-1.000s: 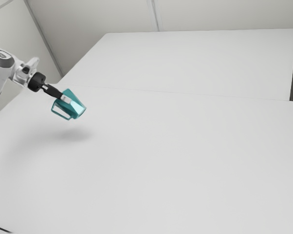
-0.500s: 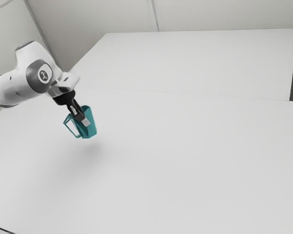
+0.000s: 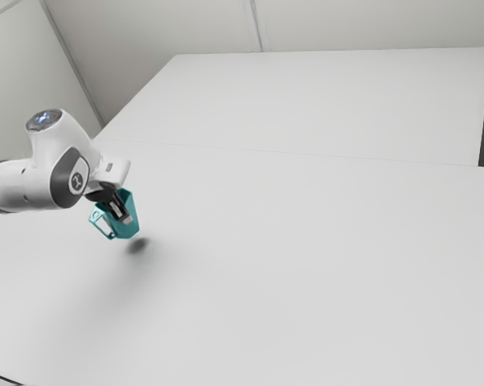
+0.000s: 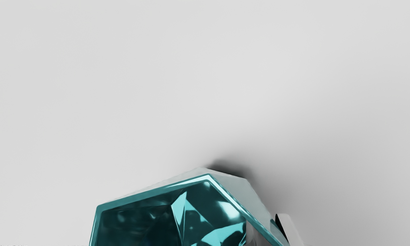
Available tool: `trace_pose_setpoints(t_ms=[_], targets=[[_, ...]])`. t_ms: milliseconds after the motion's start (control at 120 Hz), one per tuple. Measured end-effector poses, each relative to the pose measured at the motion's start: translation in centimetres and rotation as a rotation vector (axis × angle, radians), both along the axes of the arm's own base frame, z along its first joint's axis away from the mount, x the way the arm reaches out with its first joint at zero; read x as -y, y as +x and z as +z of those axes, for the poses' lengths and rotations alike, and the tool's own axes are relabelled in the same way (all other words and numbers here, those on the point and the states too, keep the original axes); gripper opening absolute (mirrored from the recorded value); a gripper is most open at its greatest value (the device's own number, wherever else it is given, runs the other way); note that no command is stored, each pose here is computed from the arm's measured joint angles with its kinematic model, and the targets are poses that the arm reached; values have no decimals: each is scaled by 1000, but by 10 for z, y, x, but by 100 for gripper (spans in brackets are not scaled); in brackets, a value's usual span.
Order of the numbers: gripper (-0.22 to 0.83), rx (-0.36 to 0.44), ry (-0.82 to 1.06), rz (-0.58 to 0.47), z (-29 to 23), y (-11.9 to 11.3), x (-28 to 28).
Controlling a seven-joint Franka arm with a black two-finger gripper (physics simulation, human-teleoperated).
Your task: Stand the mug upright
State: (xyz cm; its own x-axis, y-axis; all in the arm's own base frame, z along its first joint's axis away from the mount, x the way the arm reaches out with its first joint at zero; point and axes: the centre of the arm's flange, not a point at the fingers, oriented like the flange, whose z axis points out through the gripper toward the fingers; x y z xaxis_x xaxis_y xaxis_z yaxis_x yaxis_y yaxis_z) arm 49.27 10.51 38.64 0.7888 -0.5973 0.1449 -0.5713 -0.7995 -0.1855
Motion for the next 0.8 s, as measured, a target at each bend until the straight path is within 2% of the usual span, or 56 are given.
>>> trace_pose_setpoints(t_ms=[350, 800], targets=[[-17, 59, -25, 68, -33, 4, -5], [-17, 107, -50, 103, -41, 11, 4]])
